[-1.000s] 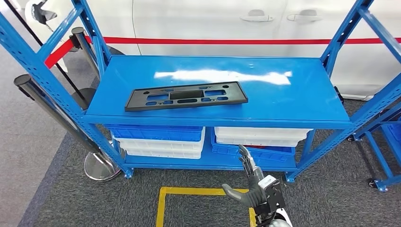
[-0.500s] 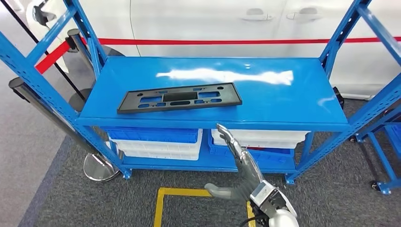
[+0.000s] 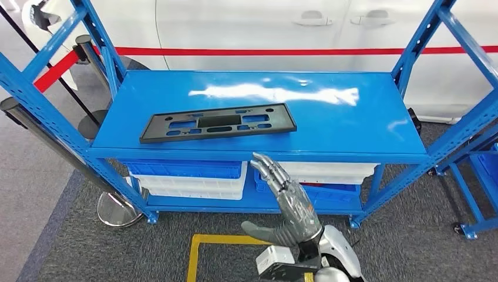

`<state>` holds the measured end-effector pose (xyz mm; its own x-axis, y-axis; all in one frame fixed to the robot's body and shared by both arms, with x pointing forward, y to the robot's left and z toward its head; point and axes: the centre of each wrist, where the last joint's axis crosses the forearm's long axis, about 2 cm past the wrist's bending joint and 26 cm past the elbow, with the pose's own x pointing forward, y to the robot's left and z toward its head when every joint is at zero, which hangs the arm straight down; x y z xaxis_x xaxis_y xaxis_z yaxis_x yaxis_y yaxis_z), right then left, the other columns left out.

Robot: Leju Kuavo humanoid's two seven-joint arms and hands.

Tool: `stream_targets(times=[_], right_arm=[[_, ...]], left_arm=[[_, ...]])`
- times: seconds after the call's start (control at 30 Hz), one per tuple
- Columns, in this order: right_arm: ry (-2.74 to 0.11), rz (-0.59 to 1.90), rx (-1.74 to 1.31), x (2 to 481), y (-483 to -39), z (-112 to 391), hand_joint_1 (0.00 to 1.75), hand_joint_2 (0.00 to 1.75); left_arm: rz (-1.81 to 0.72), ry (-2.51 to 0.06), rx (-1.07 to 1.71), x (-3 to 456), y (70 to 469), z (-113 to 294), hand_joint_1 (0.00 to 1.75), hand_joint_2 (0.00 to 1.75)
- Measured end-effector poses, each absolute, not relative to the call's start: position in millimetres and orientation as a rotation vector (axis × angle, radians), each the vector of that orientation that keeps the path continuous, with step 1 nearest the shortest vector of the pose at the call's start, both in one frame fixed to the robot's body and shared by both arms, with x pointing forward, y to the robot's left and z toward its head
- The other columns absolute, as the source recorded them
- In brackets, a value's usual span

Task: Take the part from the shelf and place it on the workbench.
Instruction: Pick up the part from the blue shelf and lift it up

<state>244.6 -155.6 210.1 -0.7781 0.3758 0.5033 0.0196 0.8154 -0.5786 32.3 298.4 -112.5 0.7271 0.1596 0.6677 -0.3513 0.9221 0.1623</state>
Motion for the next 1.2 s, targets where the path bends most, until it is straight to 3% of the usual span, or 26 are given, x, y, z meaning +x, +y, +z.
stream_targets(times=[0.63, 0.97, 1.2], right_arm=[[-2.340, 1.082, -0.792, 261.8, -96.8, 188.8, 0.00, 1.75], [-2.266, 1.232, -0.932, 276.0, -53.2, 175.5, 0.00, 1.75], [-2.209, 1.266, -0.981, 282.9, -46.3, 159.7, 0.00, 1.75]], left_arm=[[0.241, -0.706, 0.265, 37.8, 302.6, -112.0, 0.00, 0.00], [0.196, -0.713, 0.241, 41.9, 313.3, -111.3, 0.00, 0.00], [0.122, -0.730, 0.202, 33.6, 316.3, -112.0, 0.00, 0.00]])
